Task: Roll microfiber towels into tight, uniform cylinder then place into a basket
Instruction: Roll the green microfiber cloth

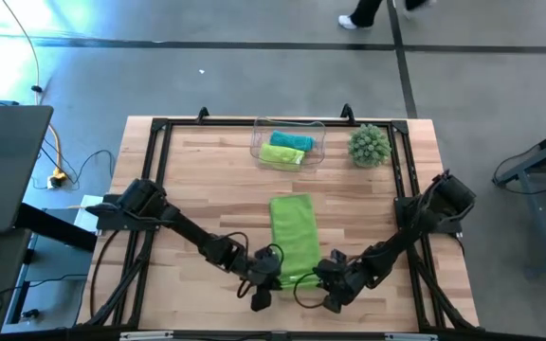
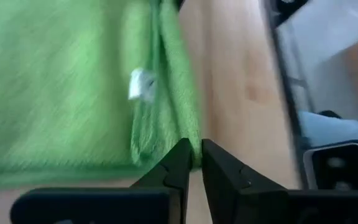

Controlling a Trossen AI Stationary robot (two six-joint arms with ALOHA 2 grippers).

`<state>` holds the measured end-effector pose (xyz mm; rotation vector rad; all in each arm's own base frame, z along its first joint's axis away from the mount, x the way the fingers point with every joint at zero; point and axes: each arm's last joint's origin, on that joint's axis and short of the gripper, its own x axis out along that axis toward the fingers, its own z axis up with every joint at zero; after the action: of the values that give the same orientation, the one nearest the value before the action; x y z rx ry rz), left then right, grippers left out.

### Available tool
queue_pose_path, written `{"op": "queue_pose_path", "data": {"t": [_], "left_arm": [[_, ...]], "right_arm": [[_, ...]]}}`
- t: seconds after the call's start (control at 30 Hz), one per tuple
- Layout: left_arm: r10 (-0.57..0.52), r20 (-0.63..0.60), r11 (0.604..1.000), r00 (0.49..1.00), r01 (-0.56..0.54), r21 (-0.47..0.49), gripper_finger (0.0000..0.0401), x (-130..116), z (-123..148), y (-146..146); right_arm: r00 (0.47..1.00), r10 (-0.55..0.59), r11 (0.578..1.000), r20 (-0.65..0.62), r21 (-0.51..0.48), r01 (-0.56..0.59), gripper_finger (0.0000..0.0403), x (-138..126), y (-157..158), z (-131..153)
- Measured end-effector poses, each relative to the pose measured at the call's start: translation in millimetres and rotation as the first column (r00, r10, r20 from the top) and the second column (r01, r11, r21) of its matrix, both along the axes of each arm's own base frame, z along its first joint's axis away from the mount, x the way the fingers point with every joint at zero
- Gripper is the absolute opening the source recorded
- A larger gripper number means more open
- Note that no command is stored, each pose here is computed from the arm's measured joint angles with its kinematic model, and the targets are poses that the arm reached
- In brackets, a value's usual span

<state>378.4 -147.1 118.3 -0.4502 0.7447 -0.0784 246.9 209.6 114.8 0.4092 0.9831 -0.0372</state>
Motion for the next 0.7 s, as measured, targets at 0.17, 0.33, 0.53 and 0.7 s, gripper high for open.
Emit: {"op": "queue_pose_path", "data": {"t": [0.17,0.33,0.53,0.7], "left_arm": [[0.108,-0.093,0.992,0.990,-0.102,0.075,0.0025,-6.3,-8.2,6.3],[0.141,-0.130,0.985,0.981,-0.126,0.119,0.0020,-9.5,-11.4,8.2],[0.066,-0.116,0.989,0.991,-0.049,0.136,0.0038,-14.4,1.8,2.8],[-0.011,-0.061,0.989,0.998,0.020,0.149,0.0073,-21.7,26.1,-7.3]], "right_arm": [[0.998,-0.058,0.998,-0.017,0.015,0.058,0.0001,5.2,-10.4,3.5],[0.994,-0.097,0.994,-0.041,0.039,0.099,0.0001,10.1,-16.0,2.1],[0.997,-0.057,0.990,-0.045,0.125,0.063,0.0000,14.1,-16.0,6.5],[0.997,-0.045,0.985,-0.057,0.167,0.054,0.0000,13.5,-14.8,10.0]]}}
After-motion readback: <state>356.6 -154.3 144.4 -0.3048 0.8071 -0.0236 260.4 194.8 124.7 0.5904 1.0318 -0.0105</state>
